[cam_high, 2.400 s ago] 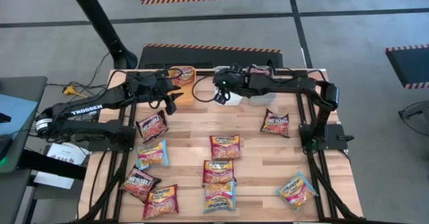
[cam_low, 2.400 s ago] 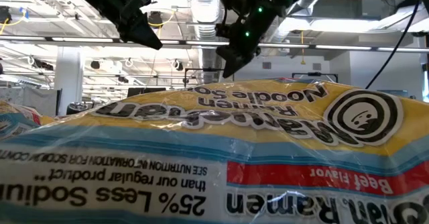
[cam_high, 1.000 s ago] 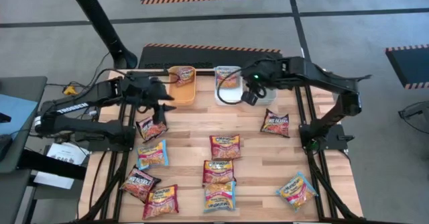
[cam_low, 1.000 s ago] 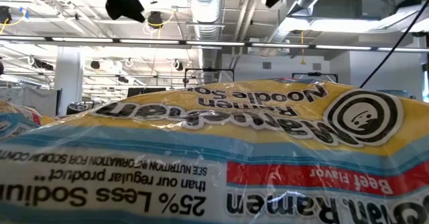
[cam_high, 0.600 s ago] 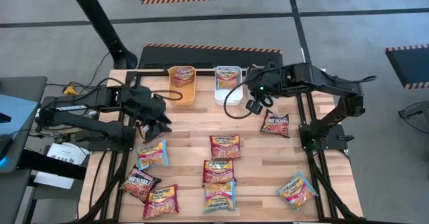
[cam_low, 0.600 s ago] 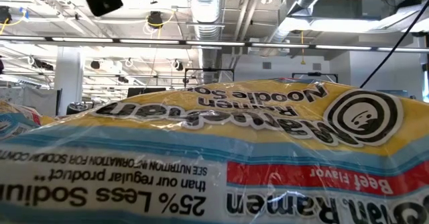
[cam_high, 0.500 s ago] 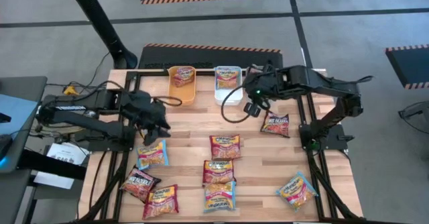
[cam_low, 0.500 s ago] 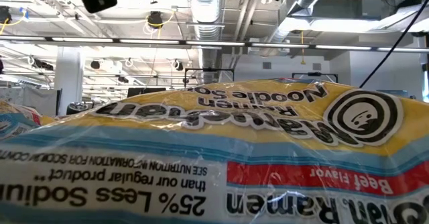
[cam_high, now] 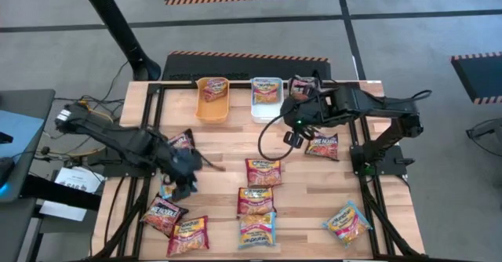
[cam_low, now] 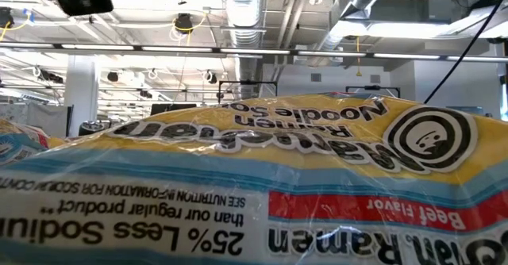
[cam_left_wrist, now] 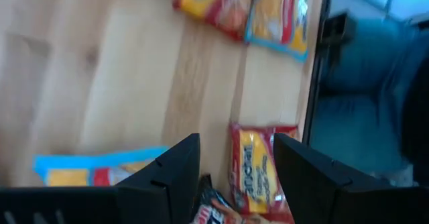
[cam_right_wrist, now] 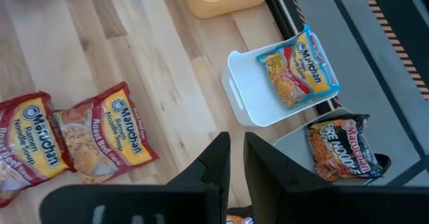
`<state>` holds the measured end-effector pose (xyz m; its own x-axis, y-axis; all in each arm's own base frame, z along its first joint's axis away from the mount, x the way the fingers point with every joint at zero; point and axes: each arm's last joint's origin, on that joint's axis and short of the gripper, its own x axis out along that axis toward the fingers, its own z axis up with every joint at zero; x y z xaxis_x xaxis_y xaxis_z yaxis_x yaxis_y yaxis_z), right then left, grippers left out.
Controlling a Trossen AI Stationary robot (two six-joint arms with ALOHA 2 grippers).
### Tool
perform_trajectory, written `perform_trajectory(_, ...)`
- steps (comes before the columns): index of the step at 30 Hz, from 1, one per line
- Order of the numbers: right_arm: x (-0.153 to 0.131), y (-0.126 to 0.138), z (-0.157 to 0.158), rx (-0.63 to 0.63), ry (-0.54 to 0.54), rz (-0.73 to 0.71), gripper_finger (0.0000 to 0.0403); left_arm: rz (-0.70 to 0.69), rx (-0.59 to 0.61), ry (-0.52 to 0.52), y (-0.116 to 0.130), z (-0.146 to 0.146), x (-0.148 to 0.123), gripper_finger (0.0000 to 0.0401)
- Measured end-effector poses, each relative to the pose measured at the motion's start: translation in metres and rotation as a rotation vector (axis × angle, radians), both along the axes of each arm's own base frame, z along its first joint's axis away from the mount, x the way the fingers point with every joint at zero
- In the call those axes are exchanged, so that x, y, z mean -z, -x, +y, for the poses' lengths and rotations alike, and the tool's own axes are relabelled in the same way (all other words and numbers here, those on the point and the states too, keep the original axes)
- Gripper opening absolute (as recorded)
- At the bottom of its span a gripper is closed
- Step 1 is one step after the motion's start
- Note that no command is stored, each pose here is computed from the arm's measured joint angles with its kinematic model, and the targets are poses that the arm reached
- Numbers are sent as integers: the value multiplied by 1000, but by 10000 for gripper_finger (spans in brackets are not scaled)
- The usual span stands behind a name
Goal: Sort Maruchan noodles
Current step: Put the red noodle pack into the yellow bin
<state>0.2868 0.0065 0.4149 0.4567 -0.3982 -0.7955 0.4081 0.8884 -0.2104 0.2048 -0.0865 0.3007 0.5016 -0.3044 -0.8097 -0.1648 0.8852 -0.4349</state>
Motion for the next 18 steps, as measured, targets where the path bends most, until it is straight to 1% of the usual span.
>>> perform_trajectory(9, 0, 1, 8, -26, -1, -1, 68, 190, 40, -30, -15, -40, 38, 176)
perform_trajectory(13, 0, 1, 11, -13, -15, -13, 68, 279, 73, -19, -19, -56, 55, 176)
perform_trajectory(18, 0, 1, 18, 0, -36, -28, 68, 324, 103, -3, -21, -76, 71, 176)
